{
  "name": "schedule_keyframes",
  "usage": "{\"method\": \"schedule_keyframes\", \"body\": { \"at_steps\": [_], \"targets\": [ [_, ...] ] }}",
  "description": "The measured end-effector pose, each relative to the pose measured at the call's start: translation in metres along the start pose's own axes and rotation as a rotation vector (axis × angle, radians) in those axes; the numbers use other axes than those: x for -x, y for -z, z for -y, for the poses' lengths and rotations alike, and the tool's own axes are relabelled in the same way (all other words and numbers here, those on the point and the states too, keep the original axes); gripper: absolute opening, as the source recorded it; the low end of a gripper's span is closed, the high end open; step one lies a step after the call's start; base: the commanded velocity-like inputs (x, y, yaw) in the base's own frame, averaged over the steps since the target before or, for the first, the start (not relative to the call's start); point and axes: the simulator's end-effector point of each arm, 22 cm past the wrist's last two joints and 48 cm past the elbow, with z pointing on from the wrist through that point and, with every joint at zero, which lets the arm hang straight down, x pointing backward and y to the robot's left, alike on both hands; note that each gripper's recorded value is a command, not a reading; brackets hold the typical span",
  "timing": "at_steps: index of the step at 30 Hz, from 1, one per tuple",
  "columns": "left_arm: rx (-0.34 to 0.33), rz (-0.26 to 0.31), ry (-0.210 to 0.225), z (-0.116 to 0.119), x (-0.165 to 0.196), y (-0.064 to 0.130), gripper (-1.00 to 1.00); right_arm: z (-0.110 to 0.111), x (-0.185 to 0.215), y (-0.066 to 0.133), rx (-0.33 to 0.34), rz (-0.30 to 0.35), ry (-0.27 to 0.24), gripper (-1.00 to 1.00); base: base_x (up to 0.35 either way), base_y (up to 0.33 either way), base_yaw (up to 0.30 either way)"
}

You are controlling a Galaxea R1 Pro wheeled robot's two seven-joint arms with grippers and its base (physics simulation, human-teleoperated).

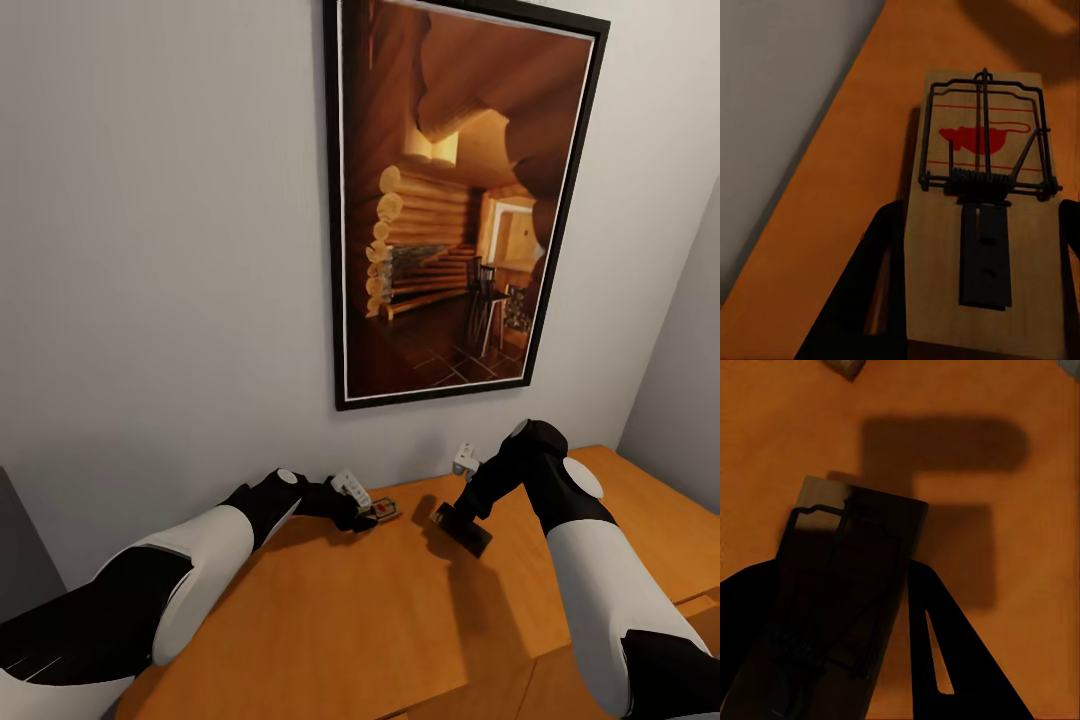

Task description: Take the four mousetraps from the cabinet in the bathroom and place them on the bathroom floor. Make sure all four end up on the same floor surface, and ensure that at least two of them are either under or directly next to the same bathroom sink.

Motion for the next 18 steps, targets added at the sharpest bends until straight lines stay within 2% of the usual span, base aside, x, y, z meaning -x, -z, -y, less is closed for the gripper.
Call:
{"method": "schedule_keyframes", "body": {
  "at_steps": [18],
  "targets": [
    [0.001,-0.001,0.000,0.000,0.019,0.015,-1.00,-0.001,0.011,0.022,0.000,0.000,0.000,-1.00,-0.003,0.000,0.000]
  ]
}}
